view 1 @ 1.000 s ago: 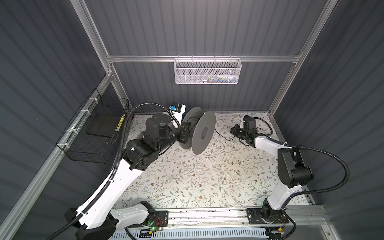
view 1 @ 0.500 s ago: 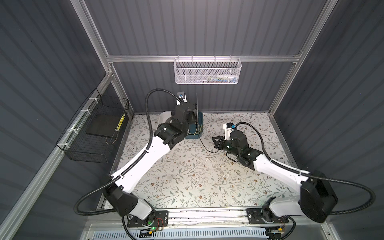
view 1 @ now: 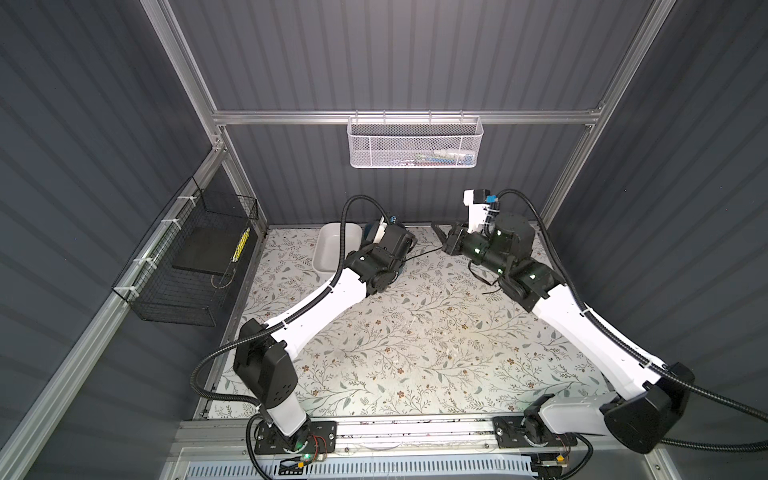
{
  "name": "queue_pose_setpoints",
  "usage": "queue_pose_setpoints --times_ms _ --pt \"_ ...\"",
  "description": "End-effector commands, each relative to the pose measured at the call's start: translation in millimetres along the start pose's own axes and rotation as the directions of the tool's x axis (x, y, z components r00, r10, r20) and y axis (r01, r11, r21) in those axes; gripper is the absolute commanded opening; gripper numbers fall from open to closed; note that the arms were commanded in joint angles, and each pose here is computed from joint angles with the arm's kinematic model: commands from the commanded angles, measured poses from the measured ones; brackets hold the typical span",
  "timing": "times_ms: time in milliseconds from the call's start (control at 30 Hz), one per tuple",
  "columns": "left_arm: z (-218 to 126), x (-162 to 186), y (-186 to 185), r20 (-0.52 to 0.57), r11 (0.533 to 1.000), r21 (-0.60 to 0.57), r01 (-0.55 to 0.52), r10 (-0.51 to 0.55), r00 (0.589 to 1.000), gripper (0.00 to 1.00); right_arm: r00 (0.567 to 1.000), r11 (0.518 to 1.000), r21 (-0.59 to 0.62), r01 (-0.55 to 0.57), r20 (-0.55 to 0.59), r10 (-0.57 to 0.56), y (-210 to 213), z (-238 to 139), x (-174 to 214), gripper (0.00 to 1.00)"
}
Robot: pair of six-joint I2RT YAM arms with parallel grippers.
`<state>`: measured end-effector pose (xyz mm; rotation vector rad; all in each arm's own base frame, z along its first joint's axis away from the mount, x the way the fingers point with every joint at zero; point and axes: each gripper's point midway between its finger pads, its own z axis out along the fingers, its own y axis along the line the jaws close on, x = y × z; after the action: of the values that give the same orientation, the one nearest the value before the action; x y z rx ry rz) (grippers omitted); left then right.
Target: Wrap the cables
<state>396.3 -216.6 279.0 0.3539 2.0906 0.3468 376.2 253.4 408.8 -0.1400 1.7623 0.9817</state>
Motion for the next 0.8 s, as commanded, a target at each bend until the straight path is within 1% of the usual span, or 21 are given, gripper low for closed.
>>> queue_pose_setpoints --times_ms 0,33,133,200,233,267,300,467,567,767 --pt "-26 10 5 -0.006 0.994 0.091 -0.063 0.064 0.998 0.0 1.0 1.0 -0.024 0.011 0.002 -0.011 -4 3 -26 0.08" --pt "-30 16 0 -0.014 0.988 0.13 -0.086 0.089 0.996 0.0 1.0 1.0 -0.012 0.016 0.018 -0.016 -8 4 -34 0.08" --pt "-45 35 -1 -0.035 0.978 0.173 -0.115 0.123 0.992 0.0 0.998 0.999 0.028 0.021 0.051 -0.022 -23 7 -53 0.12" --pt "-58 41 3 -0.037 0.975 0.195 -0.107 0.116 0.993 0.0 0.997 0.999 0.031 -0.016 0.072 0.014 -35 8 -65 0.12" --pt "-60 50 2 -0.05 0.971 0.212 -0.108 0.121 0.991 0.0 0.996 0.999 0.04 -0.032 0.085 0.028 -43 8 -69 0.11" --pt "-64 56 3 -0.057 0.971 0.219 -0.096 0.111 0.992 0.0 0.997 0.999 0.018 -0.04 0.073 0.039 -44 10 -69 0.1" --pt "-68 59 2 -0.06 0.967 0.24 -0.087 0.104 0.993 0.0 0.997 0.999 0.026 -0.04 0.074 0.038 -47 11 -71 0.1" --pt "-86 63 5 -0.059 0.957 0.28 -0.074 0.094 0.994 0.0 0.995 0.996 0.062 -0.063 0.081 0.058 -71 19 -78 0.1" --pt "-96 62 3 -0.041 0.941 0.328 -0.078 0.097 0.994 0.0 0.995 0.994 0.077 -0.081 0.071 0.076 -86 26 -76 0.1" --pt "-111 63 7 -0.031 0.924 0.374 -0.083 0.102 0.994 0.0 0.99 0.983 0.129 -0.134 0.066 0.126 -125 35 -75 0.12"
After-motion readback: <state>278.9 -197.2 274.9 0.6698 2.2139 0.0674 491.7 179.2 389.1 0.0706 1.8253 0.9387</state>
